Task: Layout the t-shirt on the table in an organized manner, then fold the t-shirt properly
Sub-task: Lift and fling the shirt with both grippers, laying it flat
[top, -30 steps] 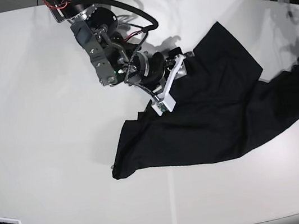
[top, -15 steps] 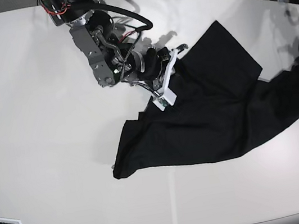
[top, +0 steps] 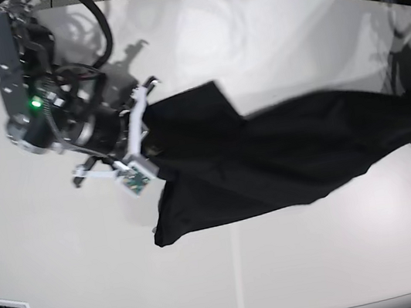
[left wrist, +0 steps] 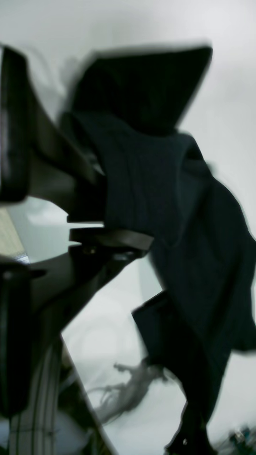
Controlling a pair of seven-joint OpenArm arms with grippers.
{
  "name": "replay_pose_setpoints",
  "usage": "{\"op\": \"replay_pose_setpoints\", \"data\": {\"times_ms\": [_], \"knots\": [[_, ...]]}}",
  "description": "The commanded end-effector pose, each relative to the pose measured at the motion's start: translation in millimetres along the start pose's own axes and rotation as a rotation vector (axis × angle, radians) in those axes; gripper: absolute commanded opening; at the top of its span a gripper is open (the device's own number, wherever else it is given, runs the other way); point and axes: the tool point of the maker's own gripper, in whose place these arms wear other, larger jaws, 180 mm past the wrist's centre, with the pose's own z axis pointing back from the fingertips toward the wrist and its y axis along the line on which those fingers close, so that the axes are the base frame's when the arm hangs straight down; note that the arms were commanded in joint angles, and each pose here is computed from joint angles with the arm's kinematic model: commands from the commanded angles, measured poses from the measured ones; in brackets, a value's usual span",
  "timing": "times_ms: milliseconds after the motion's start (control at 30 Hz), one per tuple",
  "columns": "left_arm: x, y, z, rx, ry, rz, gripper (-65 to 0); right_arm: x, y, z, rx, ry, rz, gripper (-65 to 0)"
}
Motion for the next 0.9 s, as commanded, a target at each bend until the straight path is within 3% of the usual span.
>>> {"op": "replay_pose_setpoints", "data": {"times_ms": [0, 167, 333, 500, 633, 767, 867], "knots": [[15.4, -2.7, 6.4, -0.009, -0.017, -0.039, -65.0, 14.9, -10.5, 18.2, -0.045, -0.066, 0.027, -65.0], [4.6, -2.7, 6.5, -0.008, 0.045, -0.042, -65.0, 3.2, -48.4, 81.5, -0.239, -0.072, 0.041, -65.0], [-16.4, -8.9, -0.2, -0.036, 0.117, -0.024, -65.0, -29.4, -48.5, 104.0, -0.228, -0.019, -0.021, -65.0], [-70.2, -44.7, -19.0, -0.157, 0.339, -0.041, -65.0, -76.2, -30.1, 110.9, -0.175, 0.152, -0.051, -65.0], [-83.7, -72.4, -29.8, -0.249, 0.434, -0.111, -65.0, -111.3, -22.5, 122.9, -0.159, 0.299, -0.039, -65.0], [-87.5, -71.7, -26.8, -0.237, 0.514, -0.188, -65.0, -145.7, -32.2, 144.2, -0.229, 0.459, -0.016, -65.0], [-86.5, -53.5, -18.0, -0.162, 0.586, -0.257, -65.0, -163.1, -38.8, 160.8, -0.26, 0.543, 0.017, -65.0]]}}
